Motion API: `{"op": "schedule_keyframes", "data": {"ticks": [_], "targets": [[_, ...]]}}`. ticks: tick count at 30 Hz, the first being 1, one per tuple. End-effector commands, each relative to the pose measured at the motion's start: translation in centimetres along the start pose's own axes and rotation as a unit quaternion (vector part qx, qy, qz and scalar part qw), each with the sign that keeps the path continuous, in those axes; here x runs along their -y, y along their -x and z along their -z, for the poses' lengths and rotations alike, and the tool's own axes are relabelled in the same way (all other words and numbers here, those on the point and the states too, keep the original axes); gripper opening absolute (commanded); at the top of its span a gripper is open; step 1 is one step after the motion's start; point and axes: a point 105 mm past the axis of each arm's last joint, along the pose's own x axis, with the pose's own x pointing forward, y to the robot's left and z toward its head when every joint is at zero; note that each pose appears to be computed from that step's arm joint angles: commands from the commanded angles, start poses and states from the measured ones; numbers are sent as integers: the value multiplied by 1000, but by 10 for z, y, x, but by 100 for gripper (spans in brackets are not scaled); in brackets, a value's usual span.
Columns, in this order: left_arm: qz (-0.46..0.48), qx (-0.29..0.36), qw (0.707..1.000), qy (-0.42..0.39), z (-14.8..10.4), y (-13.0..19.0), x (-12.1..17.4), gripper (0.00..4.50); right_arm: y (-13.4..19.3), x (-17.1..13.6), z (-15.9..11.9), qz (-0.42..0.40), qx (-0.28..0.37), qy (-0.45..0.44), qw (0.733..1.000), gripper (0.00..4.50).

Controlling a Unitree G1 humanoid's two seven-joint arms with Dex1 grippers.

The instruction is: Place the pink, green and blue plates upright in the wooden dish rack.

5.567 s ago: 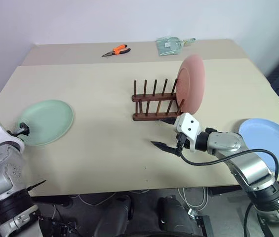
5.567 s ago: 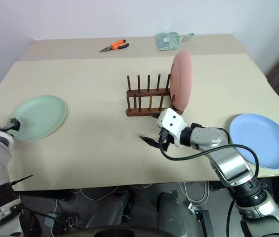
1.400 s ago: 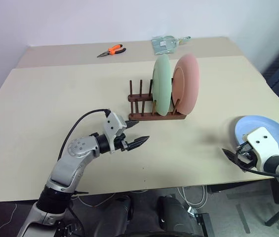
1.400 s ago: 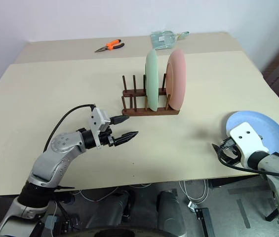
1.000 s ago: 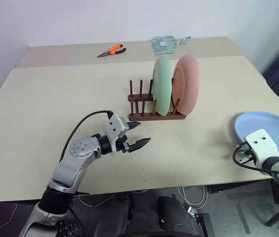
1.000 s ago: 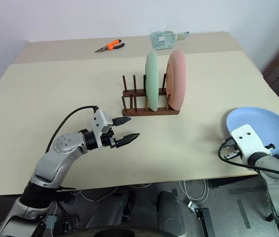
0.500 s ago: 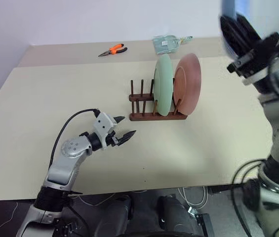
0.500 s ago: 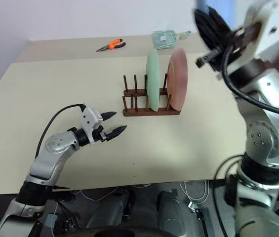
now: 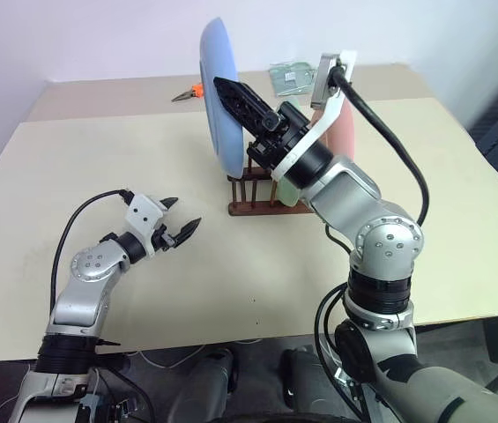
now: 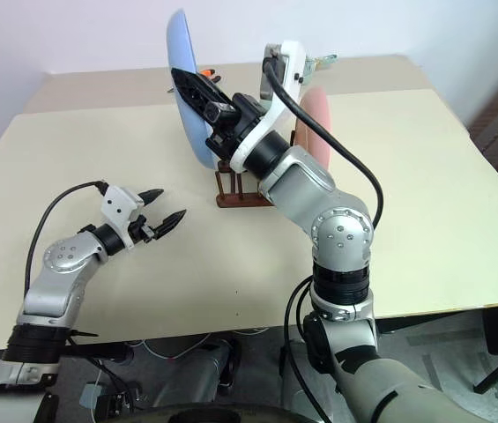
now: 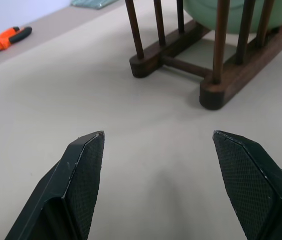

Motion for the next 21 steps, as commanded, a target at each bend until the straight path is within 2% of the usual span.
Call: {"op": "schedule_keyframes", "data": {"ticks": [1, 9, 12, 18, 21], "targets": [[-9, 29, 999, -12, -17, 4, 0, 357, -5, -4, -10, -7, 21, 8, 1000, 6], [1, 33, 999, -4, -20, -1, 11, 357, -8, 29, 1, 69, 13, -4, 998, 6], [3, 34, 999, -3, -21, -2, 12, 357, -8, 37, 4, 83, 10, -1, 997, 97], [8, 35, 999, -2, -21, -4, 16, 357, -10, 36, 2, 78, 5, 35, 996, 393], [13, 34, 999, -2, -21, -5, 17, 357, -11, 28, 1, 55, -15, 113, 992, 393]]}}
